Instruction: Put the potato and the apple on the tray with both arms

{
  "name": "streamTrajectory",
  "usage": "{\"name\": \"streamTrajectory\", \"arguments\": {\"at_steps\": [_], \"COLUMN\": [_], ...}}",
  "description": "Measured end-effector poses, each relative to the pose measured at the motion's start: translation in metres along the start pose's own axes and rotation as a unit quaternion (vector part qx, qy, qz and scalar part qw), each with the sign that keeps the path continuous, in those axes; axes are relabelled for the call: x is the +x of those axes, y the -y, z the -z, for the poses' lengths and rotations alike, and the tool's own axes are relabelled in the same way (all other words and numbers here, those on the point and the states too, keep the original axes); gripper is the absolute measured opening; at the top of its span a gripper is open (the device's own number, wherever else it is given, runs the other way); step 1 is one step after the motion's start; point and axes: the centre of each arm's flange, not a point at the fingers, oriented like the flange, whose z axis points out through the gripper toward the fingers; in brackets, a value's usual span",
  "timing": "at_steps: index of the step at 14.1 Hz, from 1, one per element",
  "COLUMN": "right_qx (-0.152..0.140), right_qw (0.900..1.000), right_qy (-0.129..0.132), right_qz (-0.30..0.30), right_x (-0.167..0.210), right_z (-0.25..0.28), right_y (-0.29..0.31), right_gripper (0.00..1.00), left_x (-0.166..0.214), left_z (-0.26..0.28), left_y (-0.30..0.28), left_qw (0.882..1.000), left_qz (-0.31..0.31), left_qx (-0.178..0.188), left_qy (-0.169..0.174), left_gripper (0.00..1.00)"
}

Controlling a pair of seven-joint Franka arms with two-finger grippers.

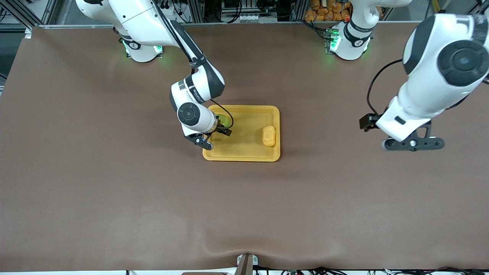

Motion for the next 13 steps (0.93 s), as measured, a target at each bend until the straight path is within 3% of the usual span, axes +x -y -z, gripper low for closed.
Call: {"name": "streamTrajectory", "arguments": {"at_steps": [6, 13], "right_qx": [-0.032, -0.041], "right_qw": [0.999, 0.995], "right_qy": [0.040, 0.088], "right_qz": [-0.004, -0.032], "right_x": [0.011, 0.051], "right_z": [0.040, 0.137], "right_y": [0.004, -0.028], "right_gripper": [1.00, 1.00], "left_x": [-0.016, -0.045], "left_z": [0.026, 0.062], "left_y": [0.060, 0.083], "left_qw": [1.000, 0.999], "left_qz": [-0.007, 0.009], "left_qx": [-0.027, -0.029], "left_qy": [0.003, -0.018], "left_gripper": [1.00, 1.00]}}
